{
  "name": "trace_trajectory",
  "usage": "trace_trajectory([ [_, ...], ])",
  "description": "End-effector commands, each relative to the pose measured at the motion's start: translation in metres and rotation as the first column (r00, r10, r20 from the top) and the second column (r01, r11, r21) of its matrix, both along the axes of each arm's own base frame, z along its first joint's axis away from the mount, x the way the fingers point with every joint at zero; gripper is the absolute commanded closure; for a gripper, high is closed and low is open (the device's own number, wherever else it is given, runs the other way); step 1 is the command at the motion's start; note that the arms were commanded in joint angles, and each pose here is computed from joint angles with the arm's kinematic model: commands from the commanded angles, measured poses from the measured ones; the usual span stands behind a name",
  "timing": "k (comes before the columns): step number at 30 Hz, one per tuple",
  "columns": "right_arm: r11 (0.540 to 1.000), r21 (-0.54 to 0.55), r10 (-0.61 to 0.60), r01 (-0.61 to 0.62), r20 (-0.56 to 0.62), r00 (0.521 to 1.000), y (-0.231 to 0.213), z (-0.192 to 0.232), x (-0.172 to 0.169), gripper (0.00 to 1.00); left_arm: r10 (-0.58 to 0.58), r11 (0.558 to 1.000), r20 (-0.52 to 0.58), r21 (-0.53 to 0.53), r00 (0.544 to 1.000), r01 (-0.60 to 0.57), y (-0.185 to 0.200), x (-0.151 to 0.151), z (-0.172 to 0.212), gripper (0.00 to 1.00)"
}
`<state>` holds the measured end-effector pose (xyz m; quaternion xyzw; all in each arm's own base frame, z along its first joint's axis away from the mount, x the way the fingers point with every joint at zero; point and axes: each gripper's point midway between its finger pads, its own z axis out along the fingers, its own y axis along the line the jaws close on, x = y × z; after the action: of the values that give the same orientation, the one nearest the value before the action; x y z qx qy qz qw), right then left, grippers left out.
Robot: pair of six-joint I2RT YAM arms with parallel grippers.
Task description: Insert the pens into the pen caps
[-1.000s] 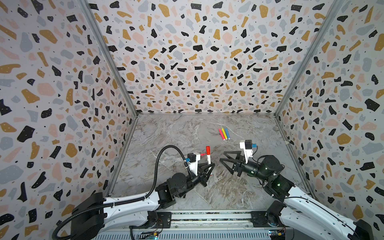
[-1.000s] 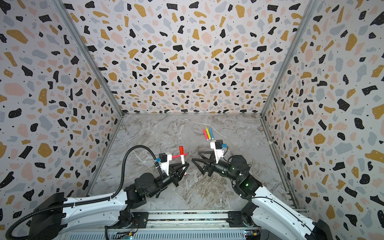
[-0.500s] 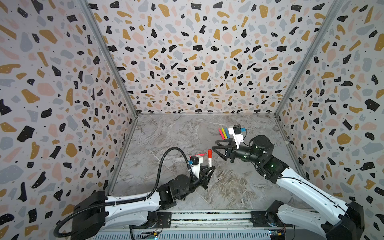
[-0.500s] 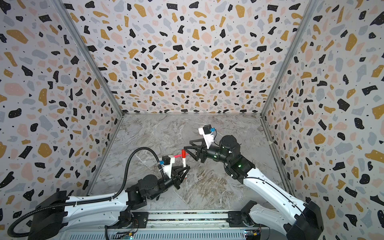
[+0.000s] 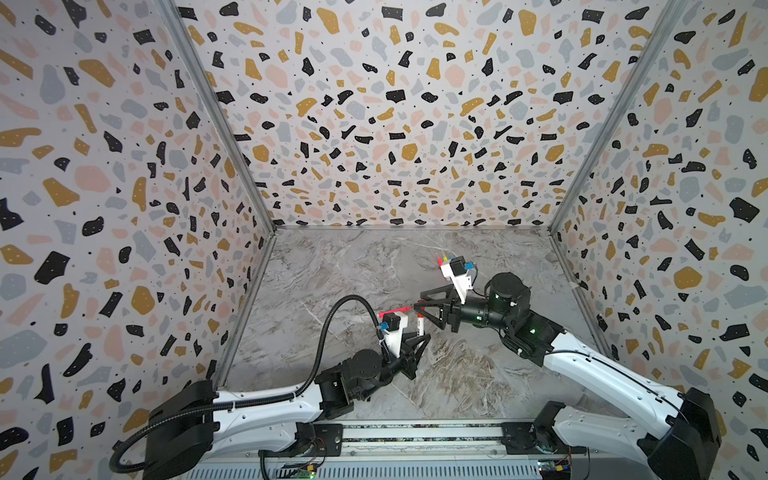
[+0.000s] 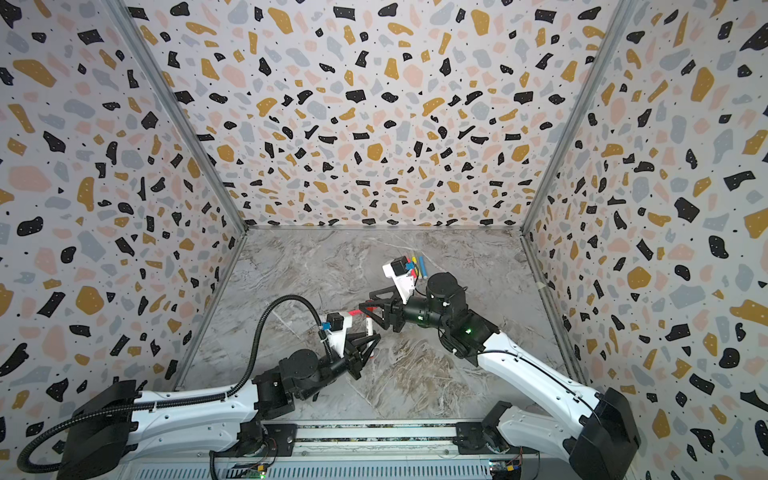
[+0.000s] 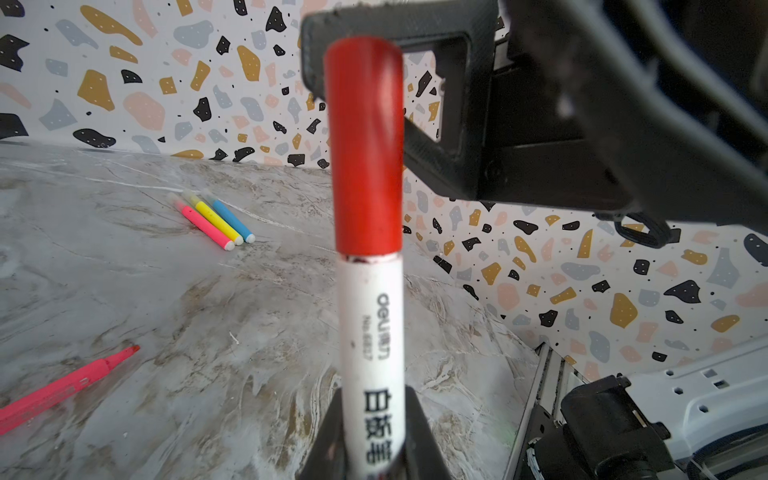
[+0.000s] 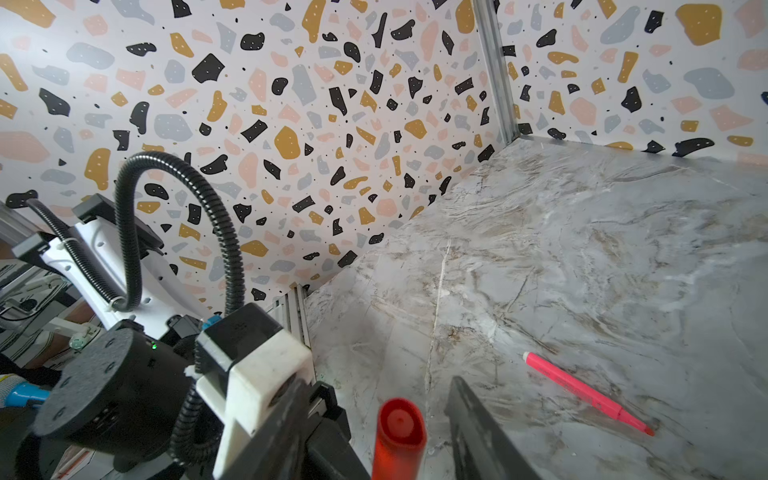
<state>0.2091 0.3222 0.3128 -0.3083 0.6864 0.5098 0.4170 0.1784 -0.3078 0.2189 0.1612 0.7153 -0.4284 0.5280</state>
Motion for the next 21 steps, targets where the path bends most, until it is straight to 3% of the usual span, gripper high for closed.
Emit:
trace_trajectory([
  [1, 1.0, 0.03, -0.002, 0.001, 0.049, 0.999, 0.001, 0.025, 0.0, 0.45, 0.003, 0.999, 0.034, -0.034, 0.999, -0.002, -0.003, 0.0, 0.017, 0.99],
  [6, 1.0, 0.025, 0.009, -0.011, 0.044, 0.999, 0.005, 0.023, -0.001, 0.47, -0.002, 0.999, 0.038, -0.034, 0.999, 0.003, -0.005, 0.0, 0.019, 0.99],
  [10, 1.0, 0.021, 0.014, -0.015, 0.039, 0.999, 0.005, 0.02, -0.002, 0.56, -0.002, 0.999, 0.041, -0.038, 0.999, 0.004, -0.006, 0.0, 0.022, 0.99],
  [21, 1.0, -0.008, -0.01, 0.01, 0.024, 1.0, 0.007, 0.01, 0.005, 0.54, -0.004, 0.999, 0.042, -0.044, 0.999, 0.006, -0.005, -0.001, 0.024, 0.99],
])
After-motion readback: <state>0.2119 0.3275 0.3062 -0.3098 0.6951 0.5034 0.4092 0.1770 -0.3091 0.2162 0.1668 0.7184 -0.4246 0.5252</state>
